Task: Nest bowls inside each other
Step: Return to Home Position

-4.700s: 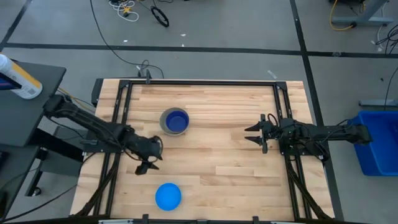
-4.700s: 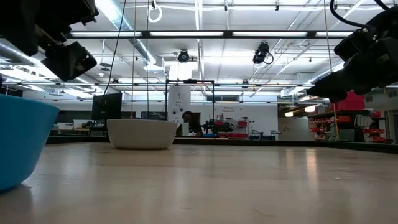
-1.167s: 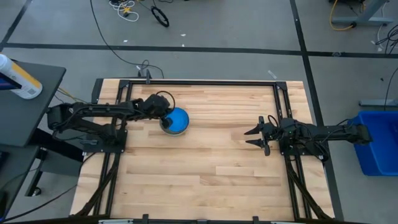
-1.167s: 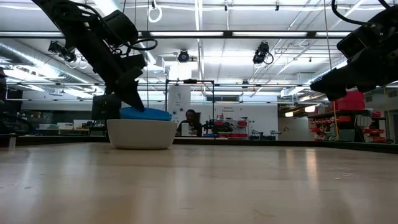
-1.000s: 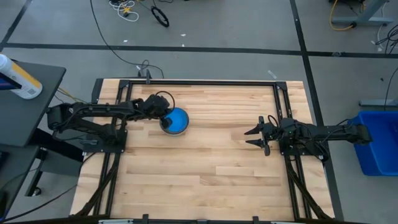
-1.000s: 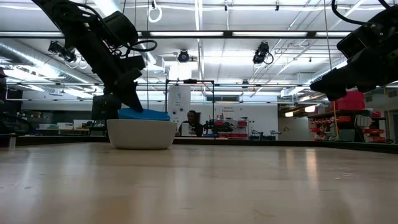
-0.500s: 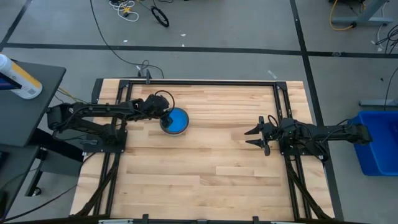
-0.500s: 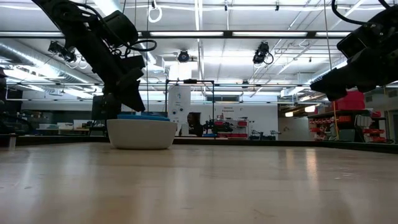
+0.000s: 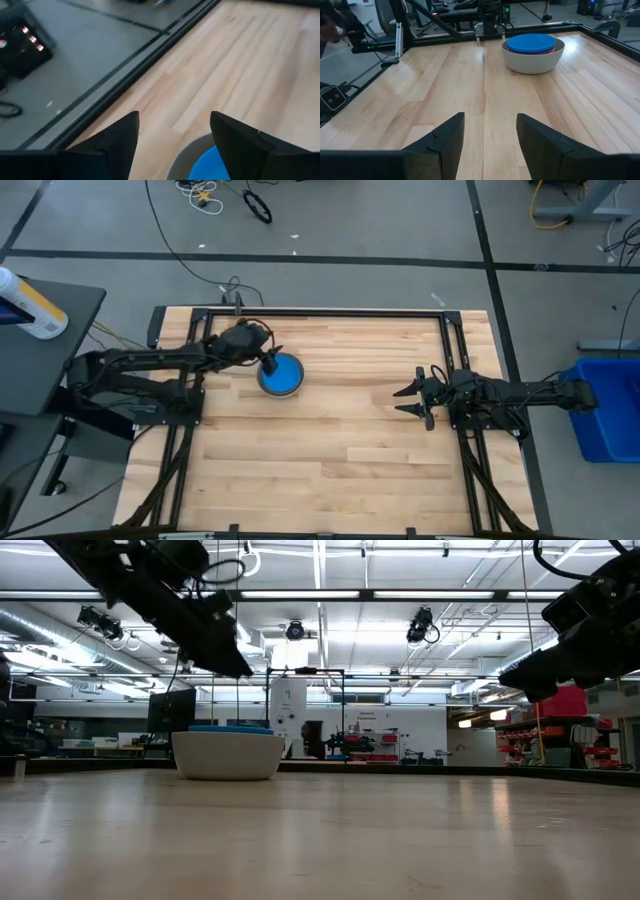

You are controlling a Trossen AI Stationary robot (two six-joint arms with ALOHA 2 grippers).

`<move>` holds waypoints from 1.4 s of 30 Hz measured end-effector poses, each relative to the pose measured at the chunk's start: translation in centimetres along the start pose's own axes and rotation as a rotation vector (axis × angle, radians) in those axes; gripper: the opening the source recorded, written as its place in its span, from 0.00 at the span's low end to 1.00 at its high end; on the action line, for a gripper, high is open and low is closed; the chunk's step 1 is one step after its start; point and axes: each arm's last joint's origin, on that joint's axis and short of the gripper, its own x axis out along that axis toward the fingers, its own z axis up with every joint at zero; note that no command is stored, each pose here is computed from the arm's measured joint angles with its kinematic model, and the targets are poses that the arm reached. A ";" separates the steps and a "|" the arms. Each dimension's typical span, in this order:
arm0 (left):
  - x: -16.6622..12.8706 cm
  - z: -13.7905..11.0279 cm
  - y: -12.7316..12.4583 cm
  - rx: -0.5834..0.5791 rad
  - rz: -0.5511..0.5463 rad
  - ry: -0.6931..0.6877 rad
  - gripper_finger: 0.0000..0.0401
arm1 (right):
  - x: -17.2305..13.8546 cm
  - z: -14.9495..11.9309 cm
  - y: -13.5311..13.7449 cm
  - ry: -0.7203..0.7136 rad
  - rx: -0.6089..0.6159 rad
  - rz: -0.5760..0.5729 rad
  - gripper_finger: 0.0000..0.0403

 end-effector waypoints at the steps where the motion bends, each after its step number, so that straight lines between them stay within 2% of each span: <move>1: -0.5 0.2 0.1 -0.002 -0.021 -0.015 0.63 | 0.0 0.0 0.0 0.000 0.000 0.000 0.47; 5: -4.0 1.6 0.4 -0.030 -0.130 -0.126 0.64 | 0.0 0.0 0.0 0.000 0.000 0.000 0.46; 8: -7.3 1.8 0.0 0.002 -0.312 -0.253 0.64 | 0.0 0.0 0.0 0.000 0.000 0.000 0.47; 13: -11.5 -1.0 -0.8 0.073 -0.708 -0.469 0.64 | 0.0 0.0 0.0 0.000 0.000 0.000 0.49; 16: -12.6 -3.4 -1.0 0.042 -0.821 -0.523 0.64 | 0.0 0.0 0.0 0.000 0.000 0.000 0.49; 20: -12.6 -6.4 -0.8 -0.109 -0.818 -0.498 0.64 | 0.0 0.0 0.0 0.000 0.000 0.000 0.48; 24: -11.8 -9.3 -1.1 -0.102 -0.843 -0.464 0.64 | 0.0 0.0 0.0 0.000 0.000 0.001 0.47; 28: -11.3 -11.1 -1.4 -0.066 -0.893 -0.426 0.64 | 0.0 0.0 0.1 -0.001 -0.001 0.033 0.47; 31: -11.3 -11.5 -1.4 -0.048 -0.969 -0.437 0.64 | -0.1 0.4 0.5 -0.040 -0.032 0.153 0.47; 35: -11.7 -11.4 -1.3 -0.014 -0.992 -0.465 0.64 | -0.5 1.7 1.1 -0.169 -0.108 0.326 0.48; 42: -11.8 -11.3 -1.2 -0.010 -0.994 -0.458 0.64 | -1.3 1.5 1.1 -0.187 -0.125 0.326 0.46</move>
